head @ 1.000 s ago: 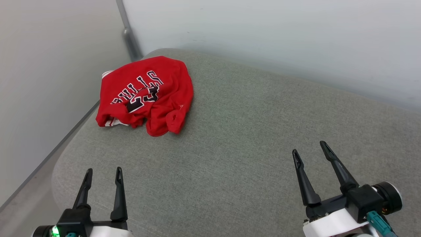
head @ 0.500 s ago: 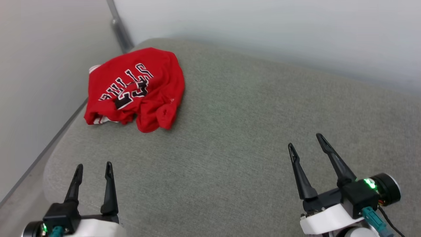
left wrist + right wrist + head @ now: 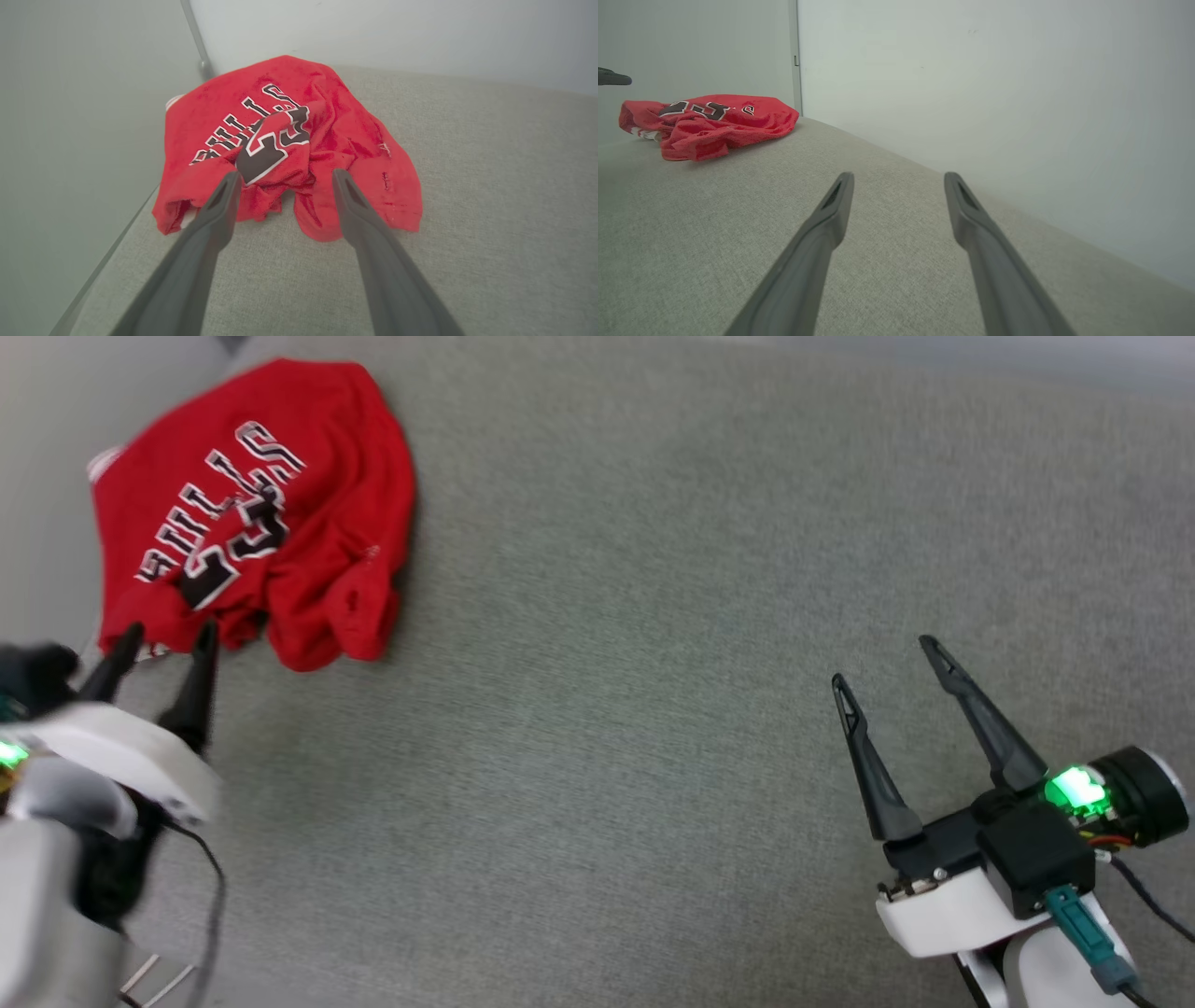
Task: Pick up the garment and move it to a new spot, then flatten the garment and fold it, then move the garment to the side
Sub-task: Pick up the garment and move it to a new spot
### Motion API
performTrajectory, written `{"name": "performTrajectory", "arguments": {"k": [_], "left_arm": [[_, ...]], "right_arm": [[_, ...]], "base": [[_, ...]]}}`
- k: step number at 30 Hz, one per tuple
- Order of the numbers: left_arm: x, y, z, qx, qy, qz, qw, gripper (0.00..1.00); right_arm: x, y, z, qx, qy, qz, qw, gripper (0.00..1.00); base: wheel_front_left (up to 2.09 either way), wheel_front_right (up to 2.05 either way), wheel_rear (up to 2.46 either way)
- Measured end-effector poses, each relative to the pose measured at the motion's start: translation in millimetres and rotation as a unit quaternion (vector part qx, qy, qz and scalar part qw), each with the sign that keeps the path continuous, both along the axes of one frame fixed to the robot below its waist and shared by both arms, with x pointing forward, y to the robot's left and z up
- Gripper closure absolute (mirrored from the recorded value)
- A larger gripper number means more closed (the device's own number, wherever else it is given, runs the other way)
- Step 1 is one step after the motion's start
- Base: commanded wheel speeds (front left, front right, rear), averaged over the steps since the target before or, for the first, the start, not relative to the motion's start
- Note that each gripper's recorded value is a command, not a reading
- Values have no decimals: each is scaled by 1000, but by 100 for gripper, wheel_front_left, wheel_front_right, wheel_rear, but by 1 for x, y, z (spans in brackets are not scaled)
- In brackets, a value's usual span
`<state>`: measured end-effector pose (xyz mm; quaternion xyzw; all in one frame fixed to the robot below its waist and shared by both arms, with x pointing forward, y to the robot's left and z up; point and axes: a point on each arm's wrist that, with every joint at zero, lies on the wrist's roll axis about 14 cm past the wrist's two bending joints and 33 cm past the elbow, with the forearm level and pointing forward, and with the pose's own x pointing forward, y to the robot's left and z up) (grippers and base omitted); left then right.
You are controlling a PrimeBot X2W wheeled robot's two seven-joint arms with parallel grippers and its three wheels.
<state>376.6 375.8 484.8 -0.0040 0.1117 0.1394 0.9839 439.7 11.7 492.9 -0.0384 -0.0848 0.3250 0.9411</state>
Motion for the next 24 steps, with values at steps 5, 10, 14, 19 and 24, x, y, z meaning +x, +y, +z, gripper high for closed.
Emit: {"name": "performTrajectory", "arguments": {"k": [5, 10, 14, 19, 24], "left_arm": [[36, 25, -14, -38, 103, -7, 994, 0], [63, 35, -35, -66, 203, -22, 977, 0], [81, 25, -60, -111, 270, -38, 956, 0], [96, 23, -84, -122, 331, -49, 934, 0], [100, 18, -114, -123, 378, -53, 916, 0]], "right_arm": [[14, -9, -19, -3, 13, -12, 1000, 0], [26, -21, -45, -11, 35, -29, 999, 0], [32, -31, -69, -21, 56, -41, 997, 0], [38, -40, -89, -28, 73, -54, 995, 0], [42, -47, -98, -27, 79, -66, 994, 0]], "base": [[0, 0, 0], [0, 0, 0], [0, 0, 0], [0, 0, 0], [0, 0, 0]]}}
